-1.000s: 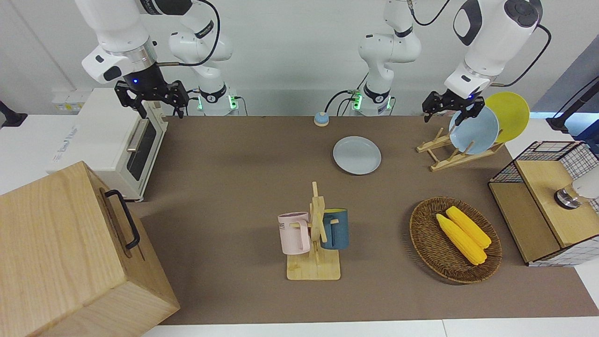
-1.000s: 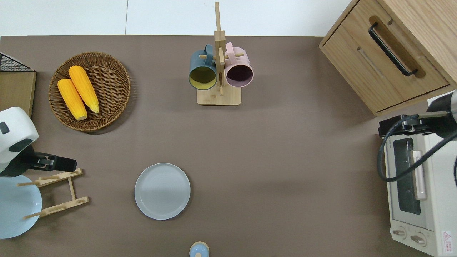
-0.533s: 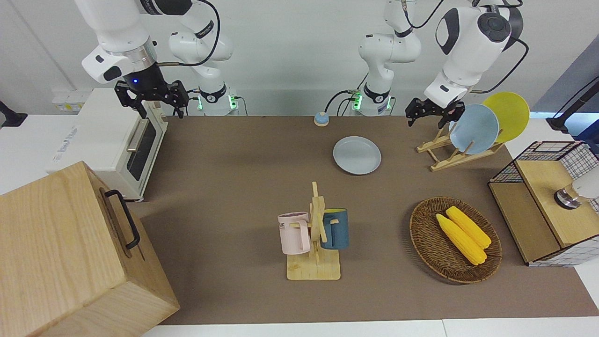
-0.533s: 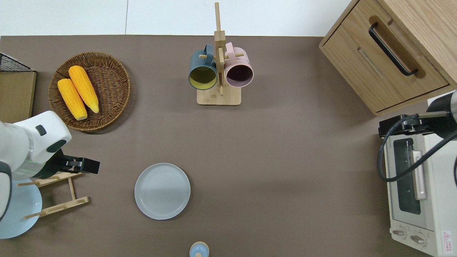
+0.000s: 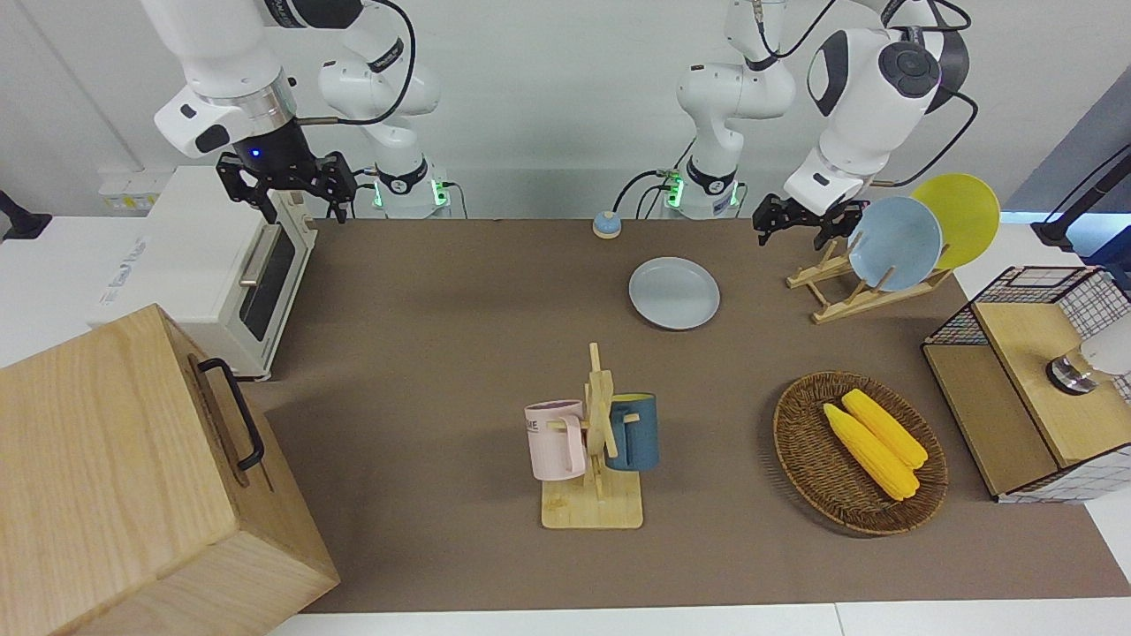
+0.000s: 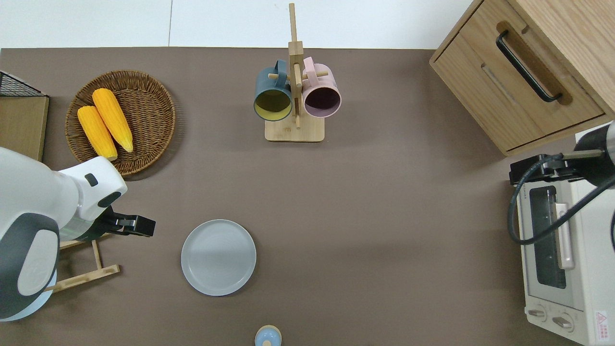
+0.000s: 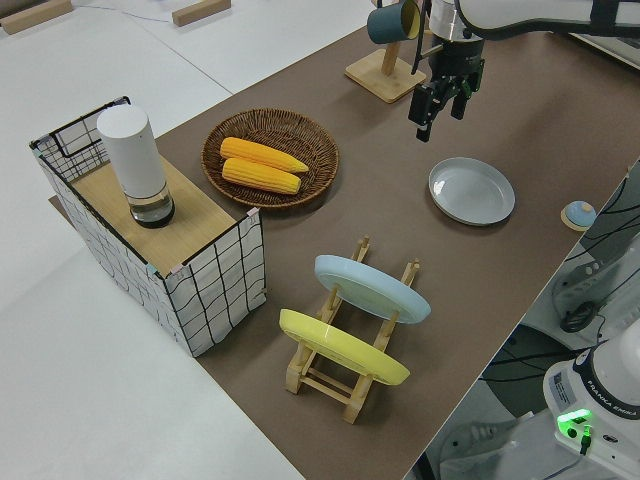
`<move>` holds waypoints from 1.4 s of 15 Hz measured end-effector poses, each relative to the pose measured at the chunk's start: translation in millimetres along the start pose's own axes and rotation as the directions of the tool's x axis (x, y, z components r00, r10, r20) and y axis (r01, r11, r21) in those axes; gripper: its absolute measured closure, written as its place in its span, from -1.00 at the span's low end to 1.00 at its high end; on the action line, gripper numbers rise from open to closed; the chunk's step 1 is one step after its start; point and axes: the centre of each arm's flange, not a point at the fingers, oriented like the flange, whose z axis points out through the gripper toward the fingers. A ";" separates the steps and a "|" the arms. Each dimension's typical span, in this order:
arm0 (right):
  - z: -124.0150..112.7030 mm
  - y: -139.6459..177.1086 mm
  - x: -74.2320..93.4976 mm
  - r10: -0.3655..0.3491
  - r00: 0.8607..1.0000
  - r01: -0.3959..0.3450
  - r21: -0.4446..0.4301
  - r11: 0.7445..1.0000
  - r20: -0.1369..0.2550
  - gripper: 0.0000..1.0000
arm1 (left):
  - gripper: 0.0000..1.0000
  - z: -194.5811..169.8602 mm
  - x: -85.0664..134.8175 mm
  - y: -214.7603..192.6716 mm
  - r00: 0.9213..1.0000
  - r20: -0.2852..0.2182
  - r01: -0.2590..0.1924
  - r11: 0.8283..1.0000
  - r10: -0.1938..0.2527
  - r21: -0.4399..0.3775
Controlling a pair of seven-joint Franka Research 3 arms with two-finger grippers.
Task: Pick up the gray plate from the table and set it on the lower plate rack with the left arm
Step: 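Move the left gripper toward the edge of the gray plate, then close the left gripper on the gray plate's rim nearest the robot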
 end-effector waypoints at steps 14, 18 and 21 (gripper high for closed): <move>0.0 0.0 0.0 0.000 1.000 0.000 0.000 1.000 0.000 -0.97 | -1.00 116.1 -23.8 23.5 0.999 -0.037 0.018 1.000 -0.017 0.013; 0.0 0.0 0.0 0.000 1.000 0.000 0.000 1.000 0.000 -0.97 | -1.00 147.3 -35.7 23.1 0.998 -0.061 0.017 1.000 -0.016 0.013; 0.0 0.0 0.0 0.000 1.000 0.000 0.000 1.000 0.000 -0.97 | -1.00 164.9 -42.1 26.4 0.997 -0.074 0.010 1.000 -0.009 0.013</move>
